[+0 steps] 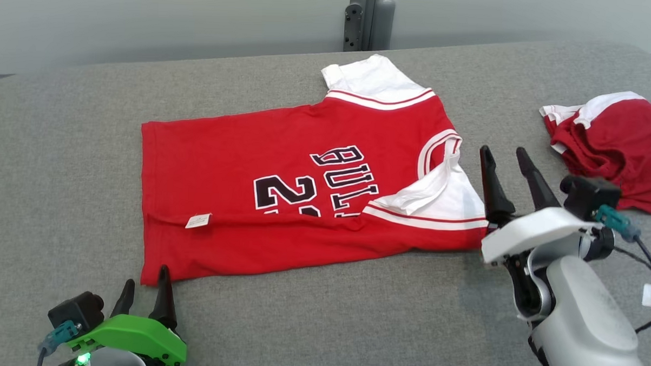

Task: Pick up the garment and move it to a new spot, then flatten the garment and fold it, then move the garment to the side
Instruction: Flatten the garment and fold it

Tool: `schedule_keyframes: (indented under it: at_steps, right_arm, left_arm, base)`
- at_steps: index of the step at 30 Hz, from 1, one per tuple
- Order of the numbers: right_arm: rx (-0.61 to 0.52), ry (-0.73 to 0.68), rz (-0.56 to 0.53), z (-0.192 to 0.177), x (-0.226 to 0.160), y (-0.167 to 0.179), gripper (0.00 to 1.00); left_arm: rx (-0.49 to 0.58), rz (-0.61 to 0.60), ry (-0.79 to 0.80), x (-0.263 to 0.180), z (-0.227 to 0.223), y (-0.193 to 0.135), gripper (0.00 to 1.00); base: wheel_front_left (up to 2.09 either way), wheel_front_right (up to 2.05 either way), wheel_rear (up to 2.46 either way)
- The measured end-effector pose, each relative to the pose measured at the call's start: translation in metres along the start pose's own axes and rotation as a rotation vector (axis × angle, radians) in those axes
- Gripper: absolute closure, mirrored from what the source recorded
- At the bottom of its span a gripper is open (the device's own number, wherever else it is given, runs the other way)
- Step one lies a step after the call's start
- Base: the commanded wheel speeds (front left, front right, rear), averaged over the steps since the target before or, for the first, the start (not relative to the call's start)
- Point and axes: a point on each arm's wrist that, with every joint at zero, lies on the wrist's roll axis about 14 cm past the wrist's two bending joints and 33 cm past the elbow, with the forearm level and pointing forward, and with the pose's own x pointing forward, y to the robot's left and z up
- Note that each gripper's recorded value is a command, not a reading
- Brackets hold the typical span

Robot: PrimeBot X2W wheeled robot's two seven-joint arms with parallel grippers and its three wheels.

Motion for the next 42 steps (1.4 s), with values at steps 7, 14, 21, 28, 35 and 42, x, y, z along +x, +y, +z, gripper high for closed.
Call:
schedule_keyframes:
  at_steps: [7,14,21,28,35,42]
  right_arm:
    - [-0.011,-0.024,-0.048,-0.001,-0.04,-0.011,0.0]
    - [-0.001,0.007,-0.089,-0.013,-0.064,-0.019,0.0]
    - [-0.008,0.189,-0.152,-0.054,-0.08,-0.036,0.0]
    - [0.022,0.293,-0.153,-0.084,-0.075,-0.031,0.0]
    - [0.061,0.36,-0.139,-0.105,-0.061,-0.023,0.0]
    - [0.101,0.406,-0.135,-0.118,-0.05,-0.017,0.17]
  left_arm:
    - [-0.011,0.033,0.069,0.006,-0.009,-0.001,0.0]
    - [0.002,0.065,0.131,0.013,-0.019,0.0,0.94]
    - [0.0,0.039,0.083,0.015,-0.007,-0.008,1.0]
    - [-0.01,0.028,0.004,0.011,0.013,-0.008,1.0]
    - [-0.02,0.041,-0.02,0.007,0.019,-0.003,1.0]
    - [-0.024,0.059,-0.021,0.006,0.018,0.003,1.0]
  base:
    - [0.0,0.0,0.0]
    - [0.0,0.0,0.0]
    - [0.0,0.0,0.0]
    - [0.0,0.0,0.0]
    - [0.0,0.0,0.0]
    - [0.0,0.0,0.0]
